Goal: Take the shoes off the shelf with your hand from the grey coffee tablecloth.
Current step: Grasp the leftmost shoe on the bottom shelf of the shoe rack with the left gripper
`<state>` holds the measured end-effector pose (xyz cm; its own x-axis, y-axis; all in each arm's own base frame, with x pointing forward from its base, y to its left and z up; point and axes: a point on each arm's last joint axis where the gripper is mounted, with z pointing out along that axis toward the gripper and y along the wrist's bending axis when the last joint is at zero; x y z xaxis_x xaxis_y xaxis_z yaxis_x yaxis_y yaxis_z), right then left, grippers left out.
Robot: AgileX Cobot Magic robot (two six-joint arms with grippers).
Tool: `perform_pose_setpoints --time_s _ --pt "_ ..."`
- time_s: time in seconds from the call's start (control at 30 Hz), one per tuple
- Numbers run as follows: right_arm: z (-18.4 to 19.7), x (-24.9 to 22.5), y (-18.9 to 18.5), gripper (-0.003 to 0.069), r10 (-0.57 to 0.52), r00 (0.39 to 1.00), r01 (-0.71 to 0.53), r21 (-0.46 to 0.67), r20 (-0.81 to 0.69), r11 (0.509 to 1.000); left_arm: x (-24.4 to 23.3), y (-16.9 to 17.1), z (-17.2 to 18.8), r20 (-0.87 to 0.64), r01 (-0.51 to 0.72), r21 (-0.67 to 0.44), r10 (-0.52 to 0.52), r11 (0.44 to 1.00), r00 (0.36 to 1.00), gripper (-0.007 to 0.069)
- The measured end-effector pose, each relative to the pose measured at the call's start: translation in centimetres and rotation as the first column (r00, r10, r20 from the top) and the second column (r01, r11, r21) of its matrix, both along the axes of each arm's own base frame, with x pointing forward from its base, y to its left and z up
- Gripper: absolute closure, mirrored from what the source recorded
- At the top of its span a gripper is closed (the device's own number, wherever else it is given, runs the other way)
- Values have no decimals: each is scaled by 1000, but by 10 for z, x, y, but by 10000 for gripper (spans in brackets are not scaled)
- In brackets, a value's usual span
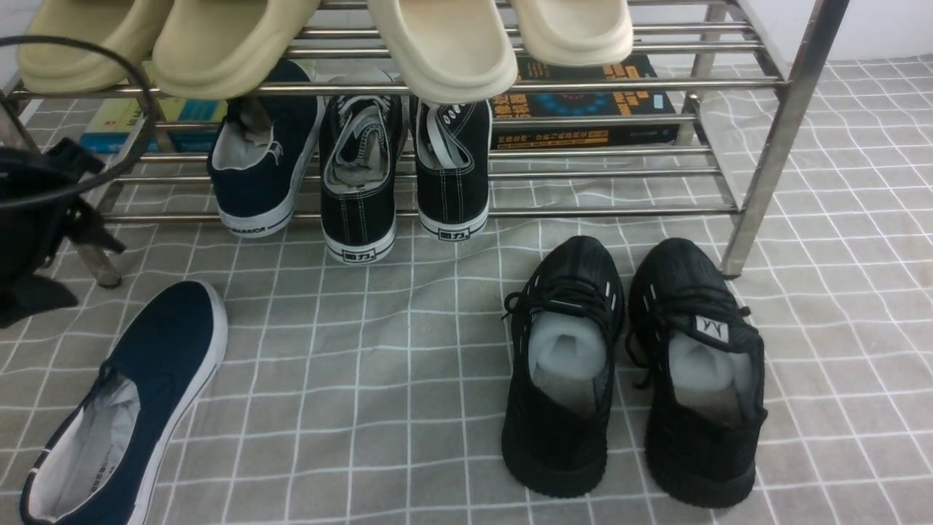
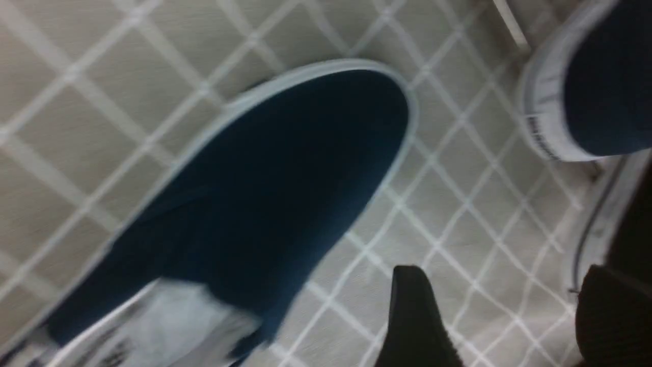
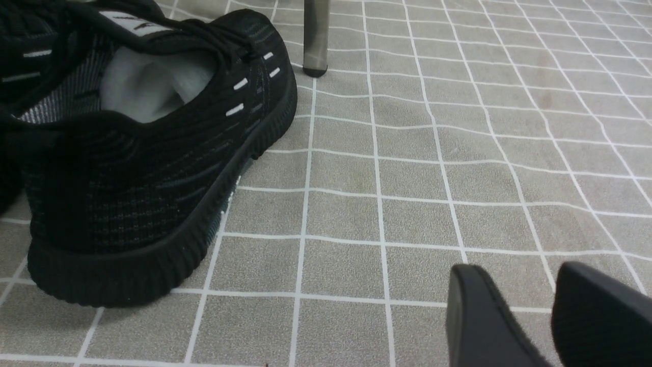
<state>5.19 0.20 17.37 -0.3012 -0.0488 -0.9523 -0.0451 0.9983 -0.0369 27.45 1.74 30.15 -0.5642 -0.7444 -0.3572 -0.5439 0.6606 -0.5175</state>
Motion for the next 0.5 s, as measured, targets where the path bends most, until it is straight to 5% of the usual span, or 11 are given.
perform_pose_setpoints --time_s 0.23,0.43,0.5 --pt "0 0 0 421 0 1000 0 0 0 1000 24 -3 -22 21 121 10 -121 993 992 222" --pt "0 0 0 421 0 1000 0 0 0 1000 42 -8 -23 72 201 34 -203 979 977 552" --pt "0 0 0 421 0 1000 0 0 0 1000 52 -14 -22 81 222 36 -225 974 971 605"
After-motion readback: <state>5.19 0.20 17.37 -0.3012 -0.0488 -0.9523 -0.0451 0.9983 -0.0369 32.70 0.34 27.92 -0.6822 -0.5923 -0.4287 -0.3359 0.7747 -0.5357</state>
